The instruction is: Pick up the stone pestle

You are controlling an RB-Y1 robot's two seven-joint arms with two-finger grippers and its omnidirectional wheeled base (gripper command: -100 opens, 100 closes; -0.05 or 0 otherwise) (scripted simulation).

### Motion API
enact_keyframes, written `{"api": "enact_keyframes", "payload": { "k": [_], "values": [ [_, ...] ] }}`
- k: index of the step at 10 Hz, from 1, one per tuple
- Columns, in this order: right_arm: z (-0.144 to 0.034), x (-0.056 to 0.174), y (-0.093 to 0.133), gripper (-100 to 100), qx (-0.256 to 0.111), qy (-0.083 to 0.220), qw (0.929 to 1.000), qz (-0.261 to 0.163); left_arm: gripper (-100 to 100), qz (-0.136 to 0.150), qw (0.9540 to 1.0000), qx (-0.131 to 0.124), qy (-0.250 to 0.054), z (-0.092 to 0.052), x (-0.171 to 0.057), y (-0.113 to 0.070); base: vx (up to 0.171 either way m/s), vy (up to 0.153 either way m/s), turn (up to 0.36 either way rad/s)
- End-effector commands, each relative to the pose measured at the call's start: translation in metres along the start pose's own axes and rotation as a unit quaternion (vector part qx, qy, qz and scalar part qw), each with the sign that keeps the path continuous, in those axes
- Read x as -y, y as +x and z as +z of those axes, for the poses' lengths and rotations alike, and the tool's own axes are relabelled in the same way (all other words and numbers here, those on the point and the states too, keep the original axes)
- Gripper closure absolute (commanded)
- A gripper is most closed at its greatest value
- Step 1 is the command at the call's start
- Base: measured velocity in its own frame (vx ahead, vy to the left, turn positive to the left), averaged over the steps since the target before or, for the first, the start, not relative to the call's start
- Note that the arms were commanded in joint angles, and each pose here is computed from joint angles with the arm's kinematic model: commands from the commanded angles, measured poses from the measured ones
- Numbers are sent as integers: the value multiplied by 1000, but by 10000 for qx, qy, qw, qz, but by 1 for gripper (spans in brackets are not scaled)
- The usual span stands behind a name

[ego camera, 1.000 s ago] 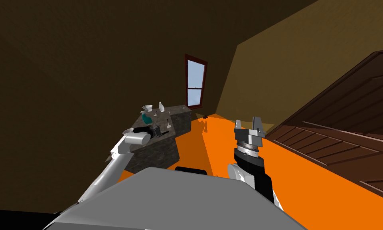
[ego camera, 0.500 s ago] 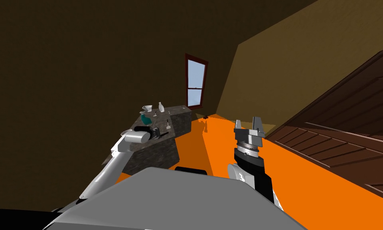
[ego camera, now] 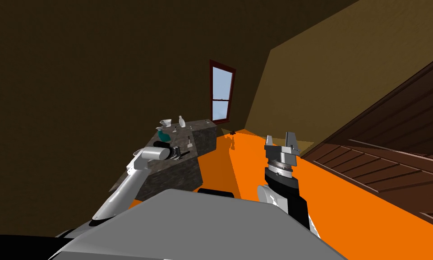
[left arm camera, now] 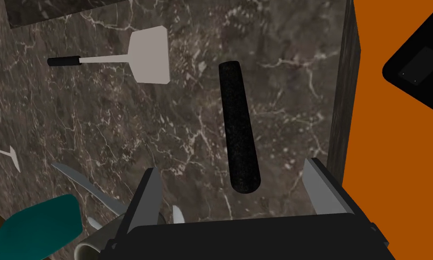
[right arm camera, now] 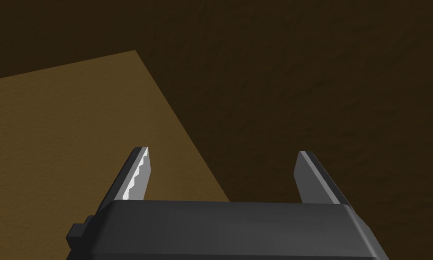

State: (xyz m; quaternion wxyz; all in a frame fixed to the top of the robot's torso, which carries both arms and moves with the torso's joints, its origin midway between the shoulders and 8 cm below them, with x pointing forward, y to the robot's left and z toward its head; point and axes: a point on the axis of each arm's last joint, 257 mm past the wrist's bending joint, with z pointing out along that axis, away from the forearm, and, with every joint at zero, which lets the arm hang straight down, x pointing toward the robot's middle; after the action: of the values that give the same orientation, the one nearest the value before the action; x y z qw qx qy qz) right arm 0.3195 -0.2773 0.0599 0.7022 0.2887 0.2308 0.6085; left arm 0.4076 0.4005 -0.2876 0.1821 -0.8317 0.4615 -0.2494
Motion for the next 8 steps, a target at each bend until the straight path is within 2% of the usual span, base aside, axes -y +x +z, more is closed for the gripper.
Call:
{"api": "enact_keyframes", "payload": {
  "k": [1, 2, 3, 5, 8],
  "values": [
    [0, 0, 0, 0, 0, 0, 10000, 0, -100, -78, 9998, 68, -178, 2, -10, -2, 49, 7, 4],
    [0, 0, 0, 0, 0, 0, 10000, 0, -100, -208, 9989, 127, -389, 2, -19, -5, 64, 11, 4],
    [0, 0, 0, 0, 0, 0, 10000, 0, -100, -208, 9988, 140, -411, 2, -20, -6, 59, 10, 1],
    [0, 0, 0, 0, 0, 0, 10000, 0, -100, -442, 9957, 249, -772, 1, -34, -11, 67, 6, 3],
    [0, 0, 0, 0, 0, 0, 10000, 0, -100, -539, 9927, 363, -1014, -1, -45, -16, 61, 3, 2]
  ]
}}
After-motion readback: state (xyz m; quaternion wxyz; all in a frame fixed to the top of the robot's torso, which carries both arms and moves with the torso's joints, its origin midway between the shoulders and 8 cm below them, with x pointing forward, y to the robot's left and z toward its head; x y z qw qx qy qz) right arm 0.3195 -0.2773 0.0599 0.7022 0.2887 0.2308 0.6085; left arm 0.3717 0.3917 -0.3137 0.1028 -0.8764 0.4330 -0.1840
